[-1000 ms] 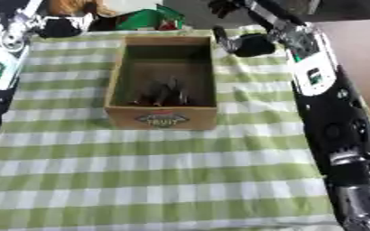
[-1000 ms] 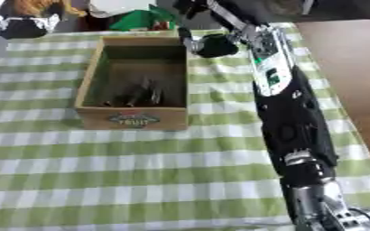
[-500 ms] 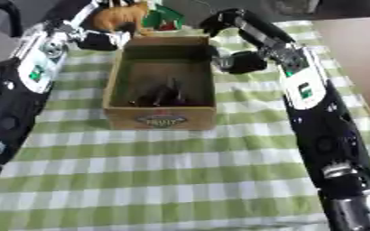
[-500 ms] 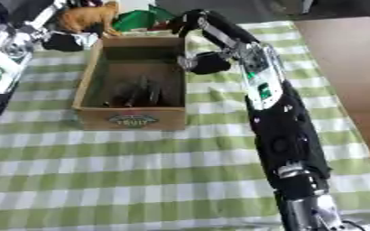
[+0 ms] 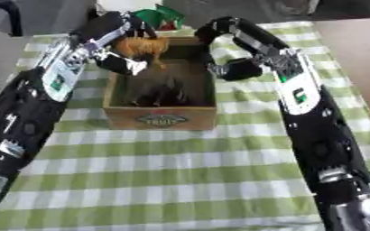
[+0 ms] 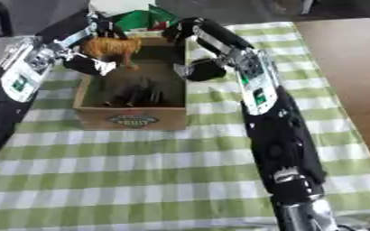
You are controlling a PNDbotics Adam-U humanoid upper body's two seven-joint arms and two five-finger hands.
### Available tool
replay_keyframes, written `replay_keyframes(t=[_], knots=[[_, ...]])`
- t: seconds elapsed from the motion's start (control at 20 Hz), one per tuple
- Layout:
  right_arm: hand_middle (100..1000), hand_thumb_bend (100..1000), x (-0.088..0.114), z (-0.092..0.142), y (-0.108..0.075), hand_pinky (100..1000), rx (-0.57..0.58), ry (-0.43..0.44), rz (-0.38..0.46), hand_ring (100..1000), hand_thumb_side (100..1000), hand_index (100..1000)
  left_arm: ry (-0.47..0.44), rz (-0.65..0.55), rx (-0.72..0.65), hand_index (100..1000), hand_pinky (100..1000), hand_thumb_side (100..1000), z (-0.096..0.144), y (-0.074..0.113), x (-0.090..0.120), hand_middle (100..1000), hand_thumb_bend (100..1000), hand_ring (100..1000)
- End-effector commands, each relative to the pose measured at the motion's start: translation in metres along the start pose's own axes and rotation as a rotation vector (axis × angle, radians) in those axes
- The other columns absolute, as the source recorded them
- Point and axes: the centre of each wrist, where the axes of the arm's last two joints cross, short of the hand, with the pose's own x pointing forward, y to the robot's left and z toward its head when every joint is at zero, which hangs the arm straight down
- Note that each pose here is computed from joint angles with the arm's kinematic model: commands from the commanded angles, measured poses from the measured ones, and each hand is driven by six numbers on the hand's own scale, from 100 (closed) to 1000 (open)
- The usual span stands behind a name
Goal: Pick up objects on the table and place them in the box.
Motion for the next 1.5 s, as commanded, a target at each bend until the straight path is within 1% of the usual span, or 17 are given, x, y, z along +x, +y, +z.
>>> replay_keyframes(t=[0.05, 0.1, 0.15, 0.2, 0.25, 0.35, 0.4, 0.45, 0.55, 0.6, 0.8, 0.85, 0.9, 1.15, 1.2, 1.45, 1.5], knots=[[700, 100, 0.004, -0.005, -0.006, 846, -0.003, -0.015, 0.022, 728, 239, 829, -0.009, -0.018, -0.031, 534, 592, 191, -0.003, 0.014, 0.000, 373, 100, 400], [700, 100, 0.004, -0.005, -0.005, 847, -0.002, -0.015, 0.022, 729, 241, 829, -0.008, -0.013, -0.043, 602, 626, 220, -0.003, 0.014, 0.000, 476, 100, 477], [700, 100, 0.004, -0.005, -0.004, 847, 0.002, -0.014, 0.020, 730, 241, 829, -0.005, -0.007, -0.065, 641, 639, 223, -0.003, 0.011, -0.001, 515, 100, 512], [700, 100, 0.003, -0.004, -0.003, 847, 0.006, -0.013, 0.019, 730, 242, 829, -0.002, 0.000, -0.084, 659, 644, 226, -0.003, 0.009, -0.002, 534, 100, 531], [700, 100, 0.003, -0.004, -0.003, 848, 0.008, -0.012, 0.019, 730, 243, 829, -0.002, 0.005, -0.098, 704, 668, 232, -0.003, 0.009, -0.002, 593, 100, 617], [700, 100, 0.002, -0.004, -0.002, 848, 0.013, -0.009, 0.017, 730, 243, 829, 0.001, 0.013, -0.124, 708, 671, 232, -0.004, 0.010, -0.002, 599, 100, 627], [700, 100, 0.002, -0.003, -0.001, 848, 0.015, -0.008, 0.016, 730, 244, 829, 0.003, 0.015, -0.133, 751, 715, 224, -0.004, 0.011, -0.002, 682, 100, 719], [700, 100, 0.001, -0.003, -0.001, 848, 0.018, -0.005, 0.015, 730, 245, 829, 0.006, 0.017, -0.142, 763, 726, 220, -0.004, 0.013, -0.001, 707, 100, 739], [700, 100, 0.000, -0.002, -0.001, 848, 0.020, -0.002, 0.013, 730, 246, 829, 0.010, 0.020, -0.158, 794, 759, 364, -0.003, 0.017, 0.000, 775, 100, 793], [700, 100, 0.000, -0.002, -0.001, 848, 0.021, -0.002, 0.013, 730, 246, 829, 0.011, 0.019, -0.164, 815, 775, 434, -0.003, 0.020, 0.001, 804, 131, 818], [700, 100, 0.000, -0.002, -0.001, 848, 0.023, 0.000, 0.014, 730, 246, 829, 0.014, 0.018, -0.173, 815, 775, 434, -0.003, 0.027, 0.004, 804, 131, 818], [699, 100, 0.000, -0.002, -0.001, 848, 0.022, 0.000, 0.014, 730, 245, 829, 0.011, 0.017, -0.166, 885, 831, 721, -0.003, 0.029, 0.005, 898, 506, 891], [699, 100, 0.000, -0.002, -0.002, 848, 0.017, 0.000, 0.014, 730, 245, 828, 0.005, 0.013, -0.142, 888, 834, 740, -0.002, 0.035, 0.006, 903, 527, 895], [699, 100, 0.002, -0.003, -0.005, 847, 0.001, -0.001, 0.020, 730, 242, 828, -0.004, 0.013, -0.026, 885, 837, 756, 0.002, 0.045, 0.012, 907, 538, 899], [699, 100, 0.002, -0.003, -0.006, 847, -0.001, 0.000, 0.021, 730, 241, 828, -0.004, 0.017, -0.006, 876, 830, 745, 0.003, 0.046, 0.013, 898, 521, 890], [699, 100, 0.002, -0.003, -0.007, 847, -0.004, 0.005, 0.022, 730, 241, 828, -0.004, 0.040, 0.064, 876, 830, 745, 0.003, 0.044, 0.015, 898, 521, 890], [699, 100, 0.000, 0.000, -0.009, 846, -0.012, 0.013, 0.024, 731, 239, 829, -0.002, 0.046, 0.082, 811, 763, 591, 0.003, 0.045, 0.015, 776, 388, 773]])
